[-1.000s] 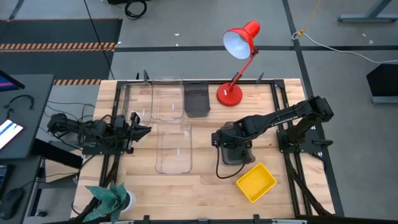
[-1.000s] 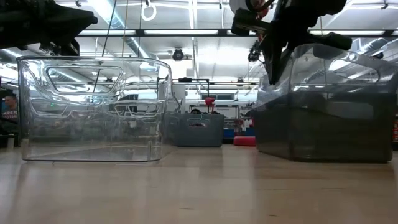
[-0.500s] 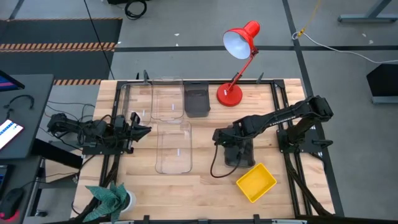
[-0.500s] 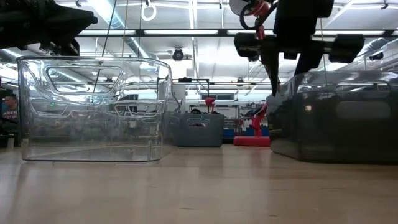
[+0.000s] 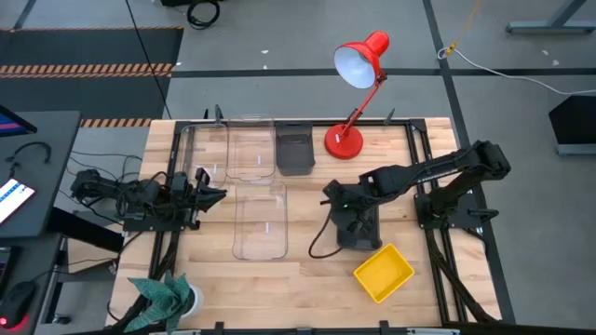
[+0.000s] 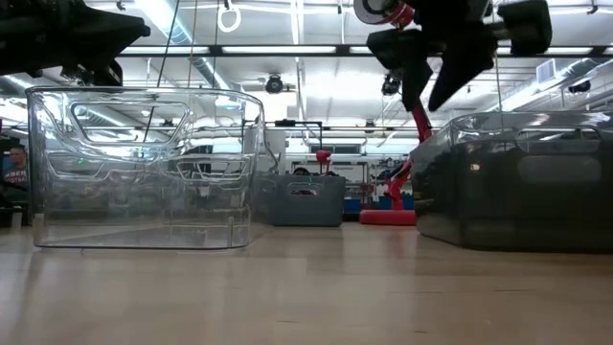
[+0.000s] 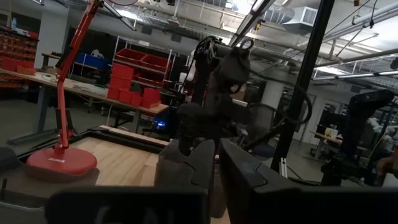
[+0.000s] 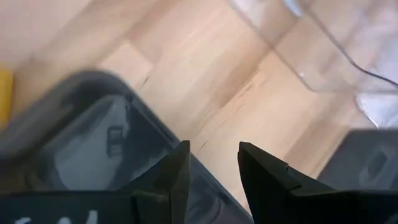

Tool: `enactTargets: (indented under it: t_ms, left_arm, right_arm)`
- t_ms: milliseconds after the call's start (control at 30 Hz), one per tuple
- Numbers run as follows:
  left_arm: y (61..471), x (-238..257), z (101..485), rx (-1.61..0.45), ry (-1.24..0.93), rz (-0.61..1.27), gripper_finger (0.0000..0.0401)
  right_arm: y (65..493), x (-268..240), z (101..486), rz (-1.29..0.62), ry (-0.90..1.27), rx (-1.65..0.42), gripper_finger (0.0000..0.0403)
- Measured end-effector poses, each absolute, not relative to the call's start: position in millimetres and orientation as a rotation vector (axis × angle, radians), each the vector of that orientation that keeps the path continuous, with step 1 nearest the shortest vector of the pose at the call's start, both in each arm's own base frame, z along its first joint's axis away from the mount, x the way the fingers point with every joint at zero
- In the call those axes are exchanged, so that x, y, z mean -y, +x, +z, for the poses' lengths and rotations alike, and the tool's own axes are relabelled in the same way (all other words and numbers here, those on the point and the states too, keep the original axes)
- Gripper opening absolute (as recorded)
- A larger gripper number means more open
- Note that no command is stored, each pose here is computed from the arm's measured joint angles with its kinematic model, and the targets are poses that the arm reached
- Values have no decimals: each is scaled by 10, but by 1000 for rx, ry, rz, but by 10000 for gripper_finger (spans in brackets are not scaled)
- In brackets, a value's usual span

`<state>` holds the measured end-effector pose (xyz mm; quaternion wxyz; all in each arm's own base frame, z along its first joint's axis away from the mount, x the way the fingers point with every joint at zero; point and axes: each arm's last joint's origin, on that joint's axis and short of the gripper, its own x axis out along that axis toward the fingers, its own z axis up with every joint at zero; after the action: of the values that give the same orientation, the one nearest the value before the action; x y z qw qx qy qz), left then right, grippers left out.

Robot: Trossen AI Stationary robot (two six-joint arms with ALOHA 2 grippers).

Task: Stack baskets by color
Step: Stack the top black bin on top of the bottom black bins

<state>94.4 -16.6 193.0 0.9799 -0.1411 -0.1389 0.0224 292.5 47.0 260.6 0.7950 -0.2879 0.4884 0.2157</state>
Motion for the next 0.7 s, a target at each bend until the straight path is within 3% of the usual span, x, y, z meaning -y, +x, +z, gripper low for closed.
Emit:
enactTargets:
  t_ms: [700]
  left_arm:
    - [943, 166, 1930, 280, -284, 45, 28]
  right_arm:
    - [2927, -330, 2777, 119, -263, -989, 140]
